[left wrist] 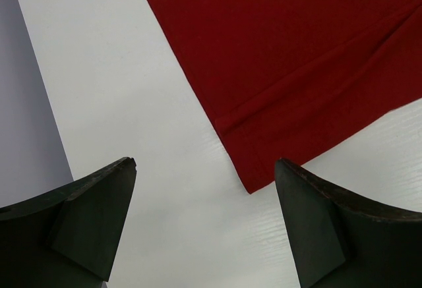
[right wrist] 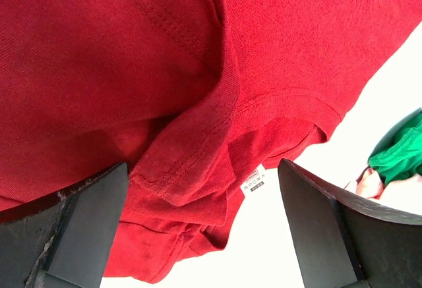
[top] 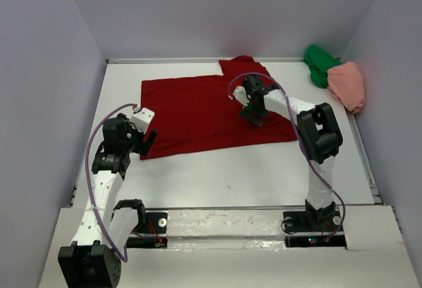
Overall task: Fold and stack the t-shirts
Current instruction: Fold the flattened tshirt in 1/3 of the way
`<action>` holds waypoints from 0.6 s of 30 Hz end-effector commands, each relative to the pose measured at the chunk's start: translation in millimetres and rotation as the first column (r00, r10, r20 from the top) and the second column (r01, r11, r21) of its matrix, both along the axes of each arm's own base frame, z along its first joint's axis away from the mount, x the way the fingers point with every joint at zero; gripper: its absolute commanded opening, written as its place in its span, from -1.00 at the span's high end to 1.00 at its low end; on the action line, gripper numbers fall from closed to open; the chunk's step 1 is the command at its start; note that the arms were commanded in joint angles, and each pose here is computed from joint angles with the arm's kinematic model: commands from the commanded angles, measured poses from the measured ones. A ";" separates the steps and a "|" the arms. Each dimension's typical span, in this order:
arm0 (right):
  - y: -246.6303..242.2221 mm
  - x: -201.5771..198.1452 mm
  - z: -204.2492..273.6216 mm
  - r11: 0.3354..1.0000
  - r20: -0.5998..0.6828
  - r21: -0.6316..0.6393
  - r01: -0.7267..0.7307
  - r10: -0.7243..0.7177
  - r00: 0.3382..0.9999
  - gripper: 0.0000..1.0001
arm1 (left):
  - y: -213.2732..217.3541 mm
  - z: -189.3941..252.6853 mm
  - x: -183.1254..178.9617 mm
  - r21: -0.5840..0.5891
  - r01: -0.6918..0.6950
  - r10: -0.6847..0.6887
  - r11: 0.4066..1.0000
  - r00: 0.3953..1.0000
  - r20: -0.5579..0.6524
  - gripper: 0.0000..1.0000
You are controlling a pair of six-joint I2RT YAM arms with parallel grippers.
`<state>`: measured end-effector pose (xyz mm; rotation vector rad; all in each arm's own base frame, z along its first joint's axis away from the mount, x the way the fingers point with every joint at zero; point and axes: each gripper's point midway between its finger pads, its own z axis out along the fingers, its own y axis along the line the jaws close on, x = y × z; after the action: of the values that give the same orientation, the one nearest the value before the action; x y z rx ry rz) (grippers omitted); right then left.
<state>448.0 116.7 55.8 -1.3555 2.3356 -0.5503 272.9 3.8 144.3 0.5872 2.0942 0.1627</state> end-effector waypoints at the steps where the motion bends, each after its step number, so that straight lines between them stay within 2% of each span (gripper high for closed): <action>1: 8.7 21.4 20.1 1.000 0.095 0.003 -0.009 0.009 0.995 -0.99 | -0.7 12.7 5.6 -0.005 0.008 -0.008 1.000 0.999 0.035 -0.98; 13: -0.7 53.2 41.8 0.999 0.203 -0.045 0.017 -0.008 0.979 -0.99 | -0.7 12.7 5.5 -0.005 0.008 -0.008 1.000 0.999 0.036 -0.98; 18: -25.9 80.1 54.7 0.991 0.283 -0.112 0.077 -0.043 0.958 -0.99 | -0.6 11.8 6.0 -0.006 0.008 -0.008 1.000 0.999 0.033 -0.98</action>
<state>492.9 110.0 83.4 -1.2866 2.2196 -0.7211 273.1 3.2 143.6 0.5894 2.0957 0.1583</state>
